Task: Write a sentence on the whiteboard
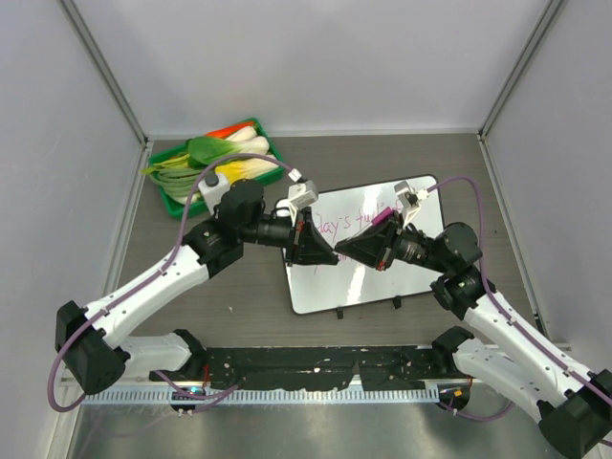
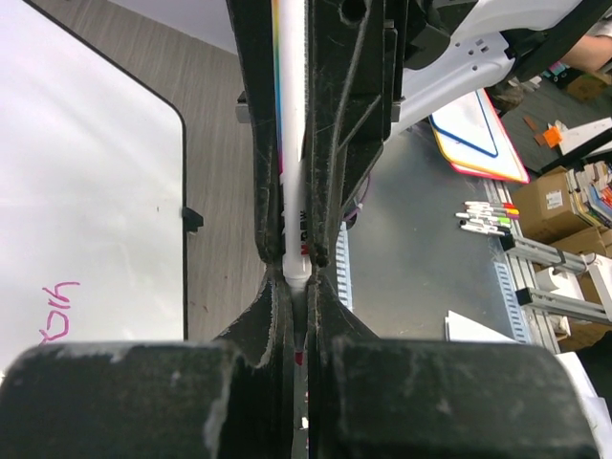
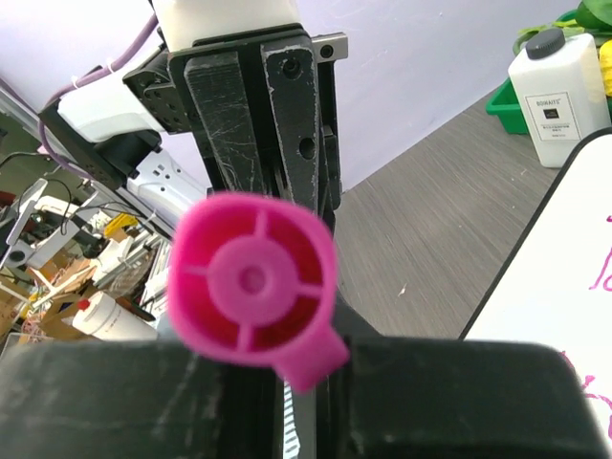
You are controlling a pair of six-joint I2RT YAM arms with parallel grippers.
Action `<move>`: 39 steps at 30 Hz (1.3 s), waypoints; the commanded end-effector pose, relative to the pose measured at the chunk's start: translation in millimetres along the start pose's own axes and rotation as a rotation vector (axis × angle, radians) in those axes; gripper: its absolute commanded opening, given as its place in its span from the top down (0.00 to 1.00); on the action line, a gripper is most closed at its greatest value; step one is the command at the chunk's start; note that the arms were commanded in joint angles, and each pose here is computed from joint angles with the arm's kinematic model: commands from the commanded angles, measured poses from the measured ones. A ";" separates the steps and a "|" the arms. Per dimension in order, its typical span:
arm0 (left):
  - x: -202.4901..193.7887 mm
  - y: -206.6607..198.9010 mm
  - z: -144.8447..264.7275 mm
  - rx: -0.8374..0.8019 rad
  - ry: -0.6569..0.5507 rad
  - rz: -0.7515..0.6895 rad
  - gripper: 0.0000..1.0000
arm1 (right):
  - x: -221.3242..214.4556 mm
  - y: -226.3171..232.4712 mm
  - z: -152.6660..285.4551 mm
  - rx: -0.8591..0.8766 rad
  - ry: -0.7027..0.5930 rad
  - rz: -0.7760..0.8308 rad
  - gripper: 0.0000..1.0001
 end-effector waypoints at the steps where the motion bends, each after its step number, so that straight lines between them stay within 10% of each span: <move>1: 13.4 -4.5 2.1 -0.009 -0.030 -0.057 1.00 | 8.2 9.1 -1.7 0.040 0.002 0.039 0.99; 3: 12.0 -3.6 3.1 0.022 -0.028 -0.053 0.99 | 6.6 7.4 -0.4 0.020 0.002 0.038 0.99; 8: -1.9 0.5 11.5 0.184 -0.033 -0.034 0.34 | 4.1 -2.9 5.2 -0.108 -0.033 0.061 0.99; 12: -24.3 3.2 22.0 0.330 -0.028 0.043 0.13 | 2.8 -15.9 12.8 -0.262 -0.091 0.084 0.99; 27: -112.5 40.7 92.2 0.800 -0.059 0.532 0.05 | -6.3 -56.1 31.7 -0.574 -0.210 0.100 0.99; 39: -141.7 64.0 91.9 0.594 -0.236 0.582 0.10 | -0.1 -67.7 38.1 -0.396 -0.203 -0.016 0.99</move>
Point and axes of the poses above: each gripper's point midway between its finger pads, its own z axis back along the fingers, its own y axis along the line the jaws close on, x = y × z, the point moved 10 cm from there along z, back along the fingers, and after that the axes turned 12 degrees about -z, right-handed, at the moved point
